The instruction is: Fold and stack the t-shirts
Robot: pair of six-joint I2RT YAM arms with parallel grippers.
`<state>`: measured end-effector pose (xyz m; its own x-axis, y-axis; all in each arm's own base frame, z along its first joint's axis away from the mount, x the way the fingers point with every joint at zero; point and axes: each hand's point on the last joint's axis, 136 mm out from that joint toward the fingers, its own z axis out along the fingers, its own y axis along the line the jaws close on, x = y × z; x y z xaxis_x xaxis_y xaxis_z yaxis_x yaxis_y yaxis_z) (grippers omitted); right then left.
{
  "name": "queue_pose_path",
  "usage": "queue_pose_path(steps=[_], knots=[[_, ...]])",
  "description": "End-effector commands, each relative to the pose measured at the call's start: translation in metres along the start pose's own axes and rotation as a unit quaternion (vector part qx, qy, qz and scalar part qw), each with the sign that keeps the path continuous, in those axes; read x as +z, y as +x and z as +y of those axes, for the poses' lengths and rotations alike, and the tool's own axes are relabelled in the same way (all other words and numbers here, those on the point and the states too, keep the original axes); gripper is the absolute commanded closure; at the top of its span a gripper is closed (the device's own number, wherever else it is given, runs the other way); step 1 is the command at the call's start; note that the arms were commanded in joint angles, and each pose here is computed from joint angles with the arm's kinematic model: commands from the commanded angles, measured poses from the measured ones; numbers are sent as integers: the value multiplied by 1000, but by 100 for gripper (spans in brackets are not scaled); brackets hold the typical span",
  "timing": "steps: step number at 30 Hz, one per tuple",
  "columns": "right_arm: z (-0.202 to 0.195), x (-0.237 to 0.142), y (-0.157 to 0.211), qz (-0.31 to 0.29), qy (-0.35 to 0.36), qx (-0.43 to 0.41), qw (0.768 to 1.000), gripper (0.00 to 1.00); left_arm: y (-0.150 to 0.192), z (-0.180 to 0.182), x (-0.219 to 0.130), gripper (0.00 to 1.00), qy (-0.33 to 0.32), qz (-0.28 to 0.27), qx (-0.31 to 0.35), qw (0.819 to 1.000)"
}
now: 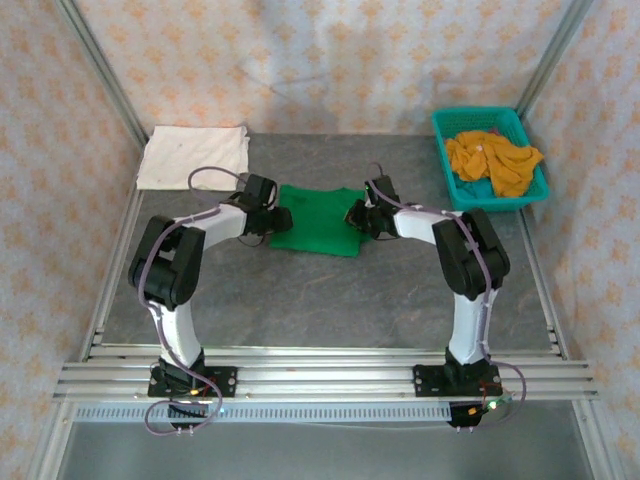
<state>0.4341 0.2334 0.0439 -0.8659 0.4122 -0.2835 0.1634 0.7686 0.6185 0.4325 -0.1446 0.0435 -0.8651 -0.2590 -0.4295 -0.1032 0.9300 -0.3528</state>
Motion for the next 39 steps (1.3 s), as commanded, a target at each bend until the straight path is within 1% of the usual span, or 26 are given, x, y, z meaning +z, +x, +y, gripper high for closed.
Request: queue_pose_path(steps=[1,4,5,7,8,10,14,16,19,24,27,30,31,32,33,34,36,39], knots=[[12,-35,-13,-33,5,-18,999,74,-12,1,-19,49,-4,-13,-4,1000],[6,-53,-22,-63,39,-26,997,61,-9,6,-13,46,-29,16,16,999],[2,-57,-25,-71,52,-29,996,58,-9,6,-10,45,-31,20,20,999],[-7,-58,-28,-77,78,-31,993,55,-10,3,-7,42,-30,24,25,999],[-14,-56,-27,-73,97,-30,992,55,-5,7,4,42,-36,38,25,998],[-18,-48,-25,-59,108,-32,992,54,-2,6,14,41,-35,49,24,998],[-20,-33,-19,-44,99,-26,994,54,2,-7,29,41,-23,65,34,997],[-20,-30,-18,-40,97,-24,994,54,3,-11,34,41,-30,67,42,996],[-19,-27,-15,-37,85,-21,995,54,4,-22,42,44,-6,69,34,997],[-21,-24,-14,-34,80,-15,996,55,8,-47,51,51,15,64,51,997],[-19,-24,-13,-33,74,-12,997,55,9,-52,61,55,18,68,45,996],[-16,-24,-13,-37,61,-13,997,55,8,-58,67,65,33,64,37,997],[-16,-24,-14,-39,58,-12,997,55,7,-61,69,70,39,61,34,997],[-16,-24,-14,-39,57,-11,998,55,6,-65,70,76,47,60,32,997],[-16,-23,-13,-36,55,-10,998,55,4,-68,70,79,52,58,31,996],[-16,-23,-13,-35,53,-9,998,55,3,-71,70,80,55,57,31,996],[-15,-25,-14,-39,50,-9,998,55,0,-74,71,90,59,55,32,996],[-14,-32,-16,-44,47,-10,998,55,-3,-75,68,98,57,50,34,997]])
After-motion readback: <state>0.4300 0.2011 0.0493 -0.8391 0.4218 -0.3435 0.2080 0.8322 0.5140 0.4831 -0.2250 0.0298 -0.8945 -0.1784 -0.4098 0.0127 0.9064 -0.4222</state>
